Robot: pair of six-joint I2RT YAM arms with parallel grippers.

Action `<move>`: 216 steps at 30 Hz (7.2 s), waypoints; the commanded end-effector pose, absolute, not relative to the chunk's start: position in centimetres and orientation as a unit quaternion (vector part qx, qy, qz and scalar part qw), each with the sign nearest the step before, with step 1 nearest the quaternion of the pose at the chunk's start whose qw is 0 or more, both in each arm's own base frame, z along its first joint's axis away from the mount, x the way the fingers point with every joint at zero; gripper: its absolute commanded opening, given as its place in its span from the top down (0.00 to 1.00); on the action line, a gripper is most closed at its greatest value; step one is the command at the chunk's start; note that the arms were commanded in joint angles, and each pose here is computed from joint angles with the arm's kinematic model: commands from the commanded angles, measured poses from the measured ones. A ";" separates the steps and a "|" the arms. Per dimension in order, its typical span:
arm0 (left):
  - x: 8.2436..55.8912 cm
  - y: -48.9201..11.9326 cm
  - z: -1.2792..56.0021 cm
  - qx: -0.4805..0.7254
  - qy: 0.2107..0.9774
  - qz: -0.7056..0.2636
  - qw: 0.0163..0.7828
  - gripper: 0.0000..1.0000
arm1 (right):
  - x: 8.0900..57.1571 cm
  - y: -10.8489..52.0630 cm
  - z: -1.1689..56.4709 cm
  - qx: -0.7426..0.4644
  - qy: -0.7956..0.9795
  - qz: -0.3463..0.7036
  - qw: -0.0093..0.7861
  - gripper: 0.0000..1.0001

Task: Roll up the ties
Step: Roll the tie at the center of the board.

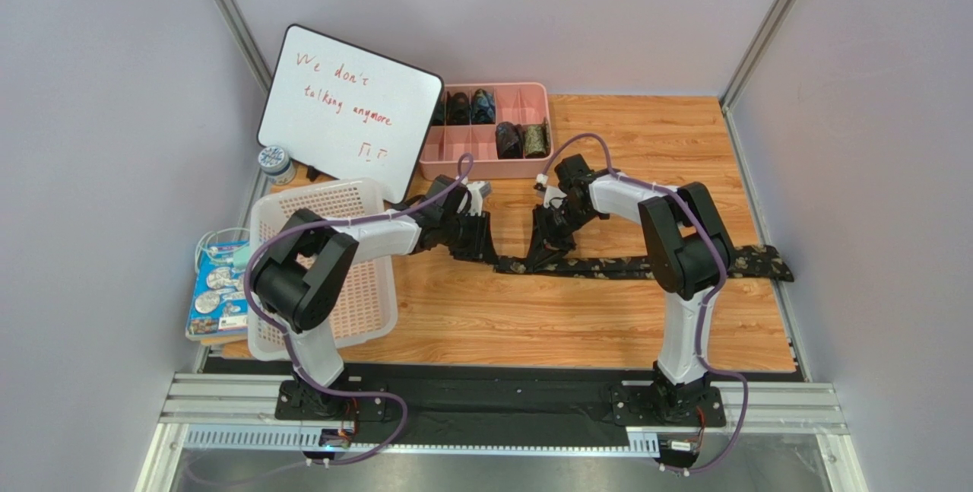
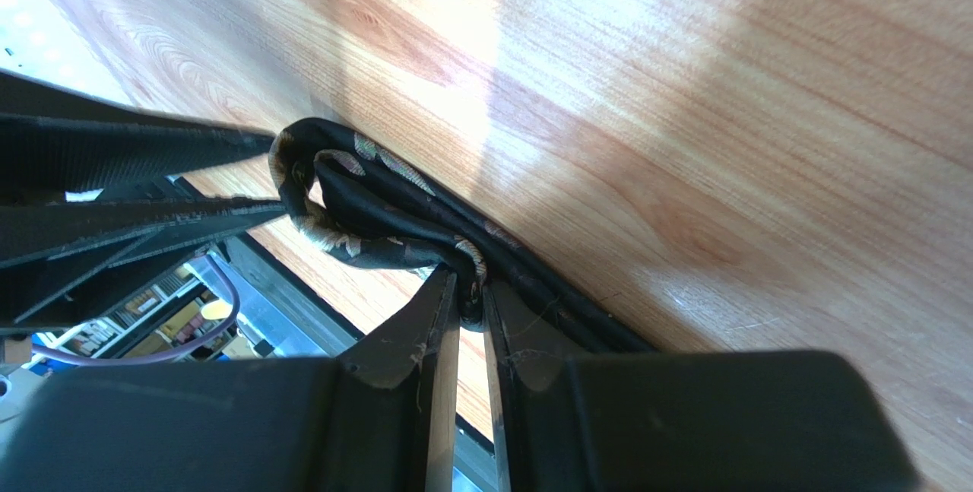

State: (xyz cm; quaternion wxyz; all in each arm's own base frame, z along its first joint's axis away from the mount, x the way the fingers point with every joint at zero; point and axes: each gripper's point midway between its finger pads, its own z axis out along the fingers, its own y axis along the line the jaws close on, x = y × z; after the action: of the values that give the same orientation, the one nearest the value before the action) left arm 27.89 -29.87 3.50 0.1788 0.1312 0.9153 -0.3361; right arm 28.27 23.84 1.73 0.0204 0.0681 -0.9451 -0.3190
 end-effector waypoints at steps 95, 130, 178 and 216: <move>28.6 -33.3 8.9 0.130 0.942 -0.192 0.244 1.00 | 27.8 21.6 -2.9 0.066 -0.972 -0.226 0.024 0.79; 25.5 -33.4 -1.4 0.121 0.952 -0.235 0.156 1.00 | 28.0 22.4 2.2 0.074 -0.952 -0.296 0.016 0.67; 27.1 -34.7 3.5 0.157 0.921 -0.278 0.224 0.73 | 27.8 22.2 -1.0 0.057 -0.955 -0.290 0.034 1.00; 26.7 -35.6 3.0 0.563 0.709 -0.220 0.365 0.44 | 28.7 24.0 -0.6 0.138 -0.922 -0.361 -0.035 1.00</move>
State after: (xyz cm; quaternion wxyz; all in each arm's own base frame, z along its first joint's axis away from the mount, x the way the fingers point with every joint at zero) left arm 25.80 -34.24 2.05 0.3348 0.5369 0.7400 -0.2280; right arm 27.49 24.93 1.87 0.0053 0.1095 -0.9056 -0.4098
